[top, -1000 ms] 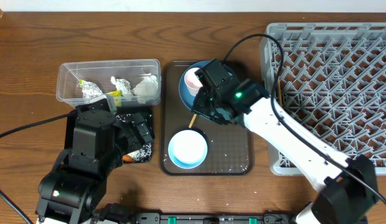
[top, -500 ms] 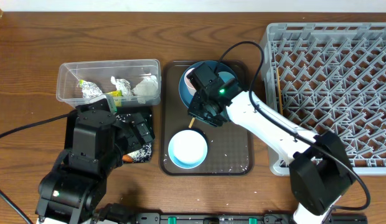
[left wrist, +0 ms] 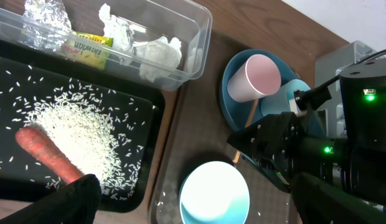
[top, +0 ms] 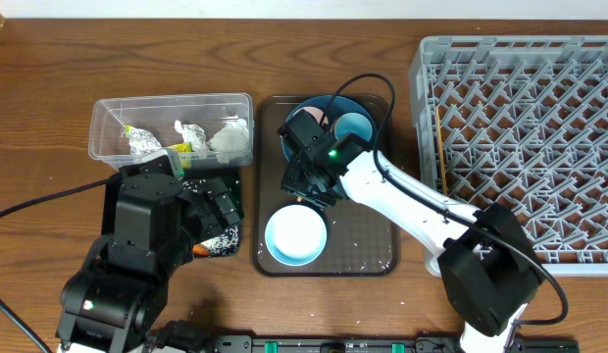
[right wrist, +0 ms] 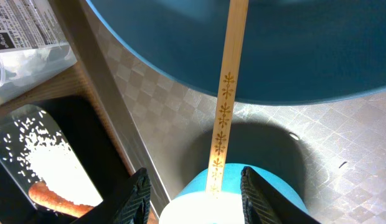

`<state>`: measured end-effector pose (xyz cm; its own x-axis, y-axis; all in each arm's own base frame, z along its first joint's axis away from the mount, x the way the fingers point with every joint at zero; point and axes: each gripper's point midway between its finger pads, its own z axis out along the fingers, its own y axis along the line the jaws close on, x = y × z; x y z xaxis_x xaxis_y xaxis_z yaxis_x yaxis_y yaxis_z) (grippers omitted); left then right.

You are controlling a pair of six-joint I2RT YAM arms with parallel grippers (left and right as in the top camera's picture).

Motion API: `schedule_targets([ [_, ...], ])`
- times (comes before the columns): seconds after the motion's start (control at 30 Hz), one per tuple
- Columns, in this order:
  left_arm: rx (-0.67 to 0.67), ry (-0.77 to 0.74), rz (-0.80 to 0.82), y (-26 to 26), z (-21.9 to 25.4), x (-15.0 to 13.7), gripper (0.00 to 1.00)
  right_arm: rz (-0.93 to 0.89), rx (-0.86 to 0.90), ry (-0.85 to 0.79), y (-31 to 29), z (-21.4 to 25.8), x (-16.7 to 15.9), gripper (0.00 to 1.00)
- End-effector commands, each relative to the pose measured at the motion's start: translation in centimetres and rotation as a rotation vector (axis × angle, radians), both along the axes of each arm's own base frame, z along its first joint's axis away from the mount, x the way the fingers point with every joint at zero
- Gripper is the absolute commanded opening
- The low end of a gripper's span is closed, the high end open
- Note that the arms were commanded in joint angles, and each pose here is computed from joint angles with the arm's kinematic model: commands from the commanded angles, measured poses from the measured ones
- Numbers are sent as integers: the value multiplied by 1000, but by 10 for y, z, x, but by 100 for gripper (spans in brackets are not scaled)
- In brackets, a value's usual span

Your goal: Sort waste into correct bins and load items into the dishwasher rack

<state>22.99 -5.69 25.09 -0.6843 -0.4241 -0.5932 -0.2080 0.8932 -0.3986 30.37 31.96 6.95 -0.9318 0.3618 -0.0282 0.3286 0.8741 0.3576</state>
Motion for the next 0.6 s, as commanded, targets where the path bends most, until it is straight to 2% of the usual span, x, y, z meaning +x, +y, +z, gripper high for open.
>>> schedule_targets([
  [0.0, 13, -24, 8, 4, 8, 1, 100, -24, -14, -1, 2, -5, 2, 43],
  [0.27, 13, -24, 8, 4, 8, 1, 100, -24, -36, 14, -3, -7, -2, 37],
  [0.57, 13, -23, 8, 4, 8, 1, 100, -81, -70, 4, -11, -8, 2, 36],
])
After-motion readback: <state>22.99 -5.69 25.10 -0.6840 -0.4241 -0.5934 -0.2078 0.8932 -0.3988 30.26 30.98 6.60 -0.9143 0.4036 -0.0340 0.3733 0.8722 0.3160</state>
